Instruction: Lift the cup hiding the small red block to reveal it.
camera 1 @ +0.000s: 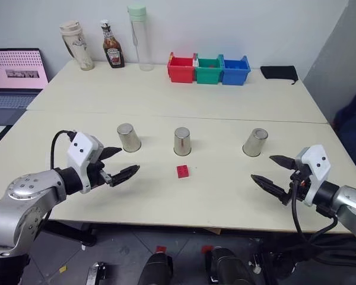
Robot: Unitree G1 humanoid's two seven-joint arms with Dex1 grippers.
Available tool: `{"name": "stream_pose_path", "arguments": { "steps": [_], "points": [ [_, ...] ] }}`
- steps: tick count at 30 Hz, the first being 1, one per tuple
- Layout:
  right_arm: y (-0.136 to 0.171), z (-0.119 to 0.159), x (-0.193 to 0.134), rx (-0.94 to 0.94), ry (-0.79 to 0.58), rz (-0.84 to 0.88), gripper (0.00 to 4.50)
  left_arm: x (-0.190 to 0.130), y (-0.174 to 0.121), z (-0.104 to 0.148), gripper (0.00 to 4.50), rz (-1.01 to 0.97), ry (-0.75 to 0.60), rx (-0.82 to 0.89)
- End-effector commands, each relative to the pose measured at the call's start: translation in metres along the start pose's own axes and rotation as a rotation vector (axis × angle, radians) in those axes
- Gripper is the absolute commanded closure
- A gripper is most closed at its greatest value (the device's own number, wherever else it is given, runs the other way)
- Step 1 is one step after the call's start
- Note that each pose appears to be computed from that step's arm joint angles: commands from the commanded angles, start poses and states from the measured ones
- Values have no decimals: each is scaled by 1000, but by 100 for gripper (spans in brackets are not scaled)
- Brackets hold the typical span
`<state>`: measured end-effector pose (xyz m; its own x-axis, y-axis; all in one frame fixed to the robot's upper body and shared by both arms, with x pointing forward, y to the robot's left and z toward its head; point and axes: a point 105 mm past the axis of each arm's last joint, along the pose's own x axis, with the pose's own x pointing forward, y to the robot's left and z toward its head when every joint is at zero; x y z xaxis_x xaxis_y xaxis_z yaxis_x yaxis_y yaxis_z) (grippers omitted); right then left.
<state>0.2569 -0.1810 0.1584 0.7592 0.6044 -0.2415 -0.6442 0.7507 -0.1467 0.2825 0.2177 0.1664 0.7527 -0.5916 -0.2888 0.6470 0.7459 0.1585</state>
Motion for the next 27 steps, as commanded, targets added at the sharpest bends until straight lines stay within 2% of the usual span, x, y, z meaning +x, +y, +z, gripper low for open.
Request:
{"name": "stream_pose_path", "arguments": {
  "steps": [1,27],
  "points": [
    [-1,9,-2,-41,-28,-3,0,-1,-1,8,2,-4,-16,33],
    [-5,17,-2,-45,-39,-15,0,6,-5,5,2,-56,-7,92]
  ]
}}
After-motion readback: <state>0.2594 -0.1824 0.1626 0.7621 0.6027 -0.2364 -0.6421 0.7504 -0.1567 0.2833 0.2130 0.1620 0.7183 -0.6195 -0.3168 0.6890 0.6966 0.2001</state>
